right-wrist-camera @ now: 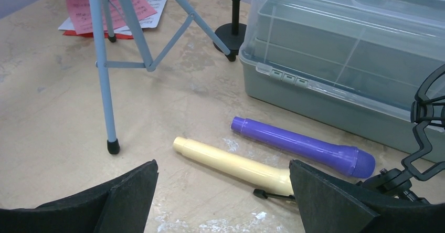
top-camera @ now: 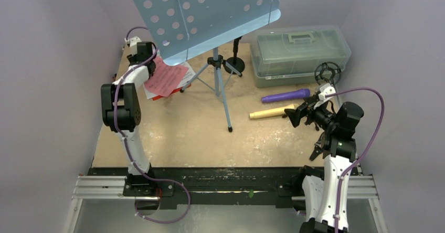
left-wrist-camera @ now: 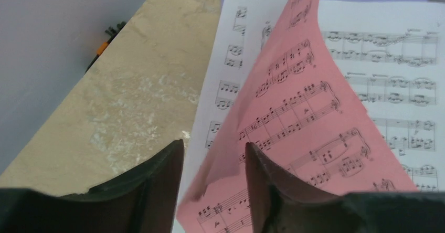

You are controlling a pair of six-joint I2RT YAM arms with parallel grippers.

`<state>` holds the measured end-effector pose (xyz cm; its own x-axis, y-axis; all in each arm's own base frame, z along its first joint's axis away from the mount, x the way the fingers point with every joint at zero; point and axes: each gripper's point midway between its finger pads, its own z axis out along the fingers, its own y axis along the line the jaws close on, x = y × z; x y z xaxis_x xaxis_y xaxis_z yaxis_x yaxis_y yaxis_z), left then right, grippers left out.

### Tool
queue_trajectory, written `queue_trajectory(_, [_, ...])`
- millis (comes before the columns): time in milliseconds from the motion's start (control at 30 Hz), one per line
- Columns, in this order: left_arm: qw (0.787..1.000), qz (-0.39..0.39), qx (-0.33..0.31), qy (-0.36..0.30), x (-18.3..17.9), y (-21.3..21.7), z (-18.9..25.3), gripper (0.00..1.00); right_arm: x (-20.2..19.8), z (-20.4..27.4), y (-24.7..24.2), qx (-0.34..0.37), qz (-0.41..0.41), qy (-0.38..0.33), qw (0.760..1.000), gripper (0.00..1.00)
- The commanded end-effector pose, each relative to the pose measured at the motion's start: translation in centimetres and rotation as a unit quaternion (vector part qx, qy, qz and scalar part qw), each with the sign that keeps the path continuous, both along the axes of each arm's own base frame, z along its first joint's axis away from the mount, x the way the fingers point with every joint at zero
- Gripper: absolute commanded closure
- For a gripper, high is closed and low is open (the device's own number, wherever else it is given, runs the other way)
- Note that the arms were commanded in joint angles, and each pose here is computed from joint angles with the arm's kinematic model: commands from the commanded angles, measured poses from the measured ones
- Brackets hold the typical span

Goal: Pack up the instrument practice props
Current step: Place the sheet music at the corner of the board.

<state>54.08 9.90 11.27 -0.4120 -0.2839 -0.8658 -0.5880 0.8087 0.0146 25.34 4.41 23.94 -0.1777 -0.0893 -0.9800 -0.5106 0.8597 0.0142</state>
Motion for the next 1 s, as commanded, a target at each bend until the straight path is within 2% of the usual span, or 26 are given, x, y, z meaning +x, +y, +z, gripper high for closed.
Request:
queue_trajectory(0, [0.992, 0.125, 0.011, 0.02, -1.6, 3.3, 1.7, 0.35, -0.1, 0.8, 0.2, -0.01, 0.009, -0.023, 1.0, 0.01])
queue_trajectory(33, [0.987, 0.158, 0.017, 0.028, -2.5, 3.9, 2.2, 0.2, -0.1, 0.8, 0.1, -0.01, 0.009, -0.023, 1.0, 0.01])
queue_trajectory(67, [0.982, 0.187, 0.022, 0.031, -3.3, 4.4, 2.8, 0.1, -0.1, 0.7, 0.2, -0.01, 0.009, -0.023, 1.0, 0.01])
queue_trajectory(133, [0.975, 0.219, 0.017, 0.031, -4.8, 4.7, 4.0, 0.02, -0.1, 0.7, 0.2, -0.01, 0.01, -0.022, 1.0, 0.01])
queue_trajectory(233, [0.976, 0.216, -0.019, 0.023, -6.7, 3.6, 5.0, 0.0, -0.1, 0.7, 0.2, -0.01, 0.011, -0.022, 1.0, 0.01])
queue_trajectory(367, [0.98, 0.18, -0.082, 0.012, -10.1, 1.3, 3.6, 0.0, -0.1, 0.7, 0.1, -0.012, 0.009, -0.024, 1.0, 0.01])
queue_trajectory(467, [0.982, 0.145, -0.124, -0.016, -11.7, -0.5, 4.3, 0.0, -0.1, 0.7, 0.1, -0.012, 0.009, -0.023, 1.0, 0.01])
queue_trajectory(633, [0.981, 0.042, -0.185, -0.049, -13.7, -4.3, 6.4, 0.0, -0.1, 0.7, 0.1, -0.014, 0.009, -0.025, 1.0, 0.01])
queue_trajectory(767, [0.968, -0.086, -0.22, -0.081, -15.4, -8.3, 7.0, 0.0, -0.1, 0.7, 0.0, -0.016, 0.006, -0.026, 1.0, 0.01])
queue_trajectory(833, [0.95, -0.172, -0.239, -0.103, -16.1, -11.0, 7.7, 0.0, -0.1, 0.7, 0.0, -0.017, 0.006, -0.027, 0.999, 0.01])
queue_trajectory(967, [0.888, -0.327, -0.288, -0.146, -17.7, -16.5, 9.5, 0.0, -0.1, 0.7, 0.0, -0.018, 0.005, -0.027, 0.999, 0.01])
